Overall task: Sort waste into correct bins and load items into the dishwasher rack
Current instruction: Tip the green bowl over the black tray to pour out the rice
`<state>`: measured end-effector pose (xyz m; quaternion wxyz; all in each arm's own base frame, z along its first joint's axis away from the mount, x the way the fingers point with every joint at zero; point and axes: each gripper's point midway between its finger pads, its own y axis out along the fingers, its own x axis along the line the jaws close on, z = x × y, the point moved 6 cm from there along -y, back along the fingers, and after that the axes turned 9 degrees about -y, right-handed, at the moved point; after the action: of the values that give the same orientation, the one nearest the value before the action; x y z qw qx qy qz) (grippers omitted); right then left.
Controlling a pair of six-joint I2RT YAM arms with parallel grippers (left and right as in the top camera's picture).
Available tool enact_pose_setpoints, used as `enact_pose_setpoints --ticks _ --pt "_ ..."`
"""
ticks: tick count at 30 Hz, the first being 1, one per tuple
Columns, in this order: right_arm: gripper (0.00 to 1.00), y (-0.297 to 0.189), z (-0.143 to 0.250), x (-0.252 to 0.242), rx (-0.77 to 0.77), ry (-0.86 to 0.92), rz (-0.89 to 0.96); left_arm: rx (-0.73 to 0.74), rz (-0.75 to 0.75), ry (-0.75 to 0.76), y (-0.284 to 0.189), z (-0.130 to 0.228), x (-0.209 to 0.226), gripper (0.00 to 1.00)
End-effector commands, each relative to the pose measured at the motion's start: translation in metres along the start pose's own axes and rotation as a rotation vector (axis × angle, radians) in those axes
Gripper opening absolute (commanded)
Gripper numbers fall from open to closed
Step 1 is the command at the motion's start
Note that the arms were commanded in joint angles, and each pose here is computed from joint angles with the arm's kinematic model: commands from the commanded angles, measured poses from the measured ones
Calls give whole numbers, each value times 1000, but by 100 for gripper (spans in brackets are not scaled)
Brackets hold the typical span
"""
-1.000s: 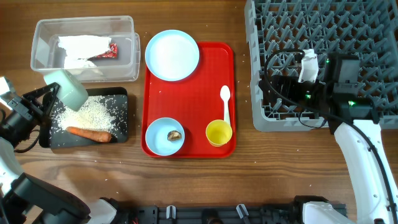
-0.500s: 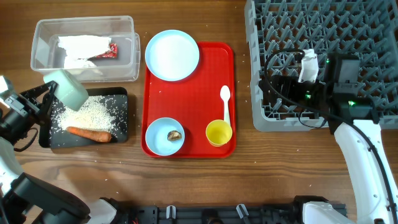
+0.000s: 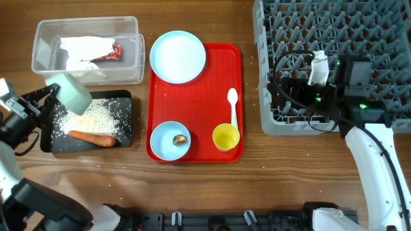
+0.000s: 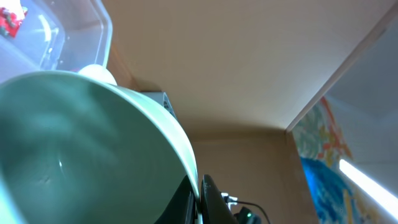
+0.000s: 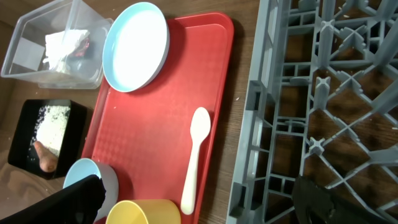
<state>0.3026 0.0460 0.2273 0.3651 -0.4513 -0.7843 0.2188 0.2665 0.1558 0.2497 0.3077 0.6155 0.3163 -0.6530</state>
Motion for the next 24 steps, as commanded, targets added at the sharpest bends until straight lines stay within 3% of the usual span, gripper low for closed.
enact_pose_setpoints --ticks 1,7,10,15,19,23,24 --pt "100 0 -5 0 -5 -3 4 29 37 19 3 1 -3 4" --pt "100 0 -5 0 -7 -4 4 40 -11 33 13 5 0 4" --pt "100 0 -5 0 -5 0 4 102 -162 133 49 20 6 4" --pt "100 0 -4 1 -1 6 4 183 -208 211 93 34 2 4" --pt "100 0 -4 0 -1 5 4 177 -195 202 95 31 -3 4" --pt "100 0 -3 1 4 -2 4 311 65 242 80 39 -33 4" --pt "100 0 -2 1 8 1 4 283 53 184 72 34 -34 4"
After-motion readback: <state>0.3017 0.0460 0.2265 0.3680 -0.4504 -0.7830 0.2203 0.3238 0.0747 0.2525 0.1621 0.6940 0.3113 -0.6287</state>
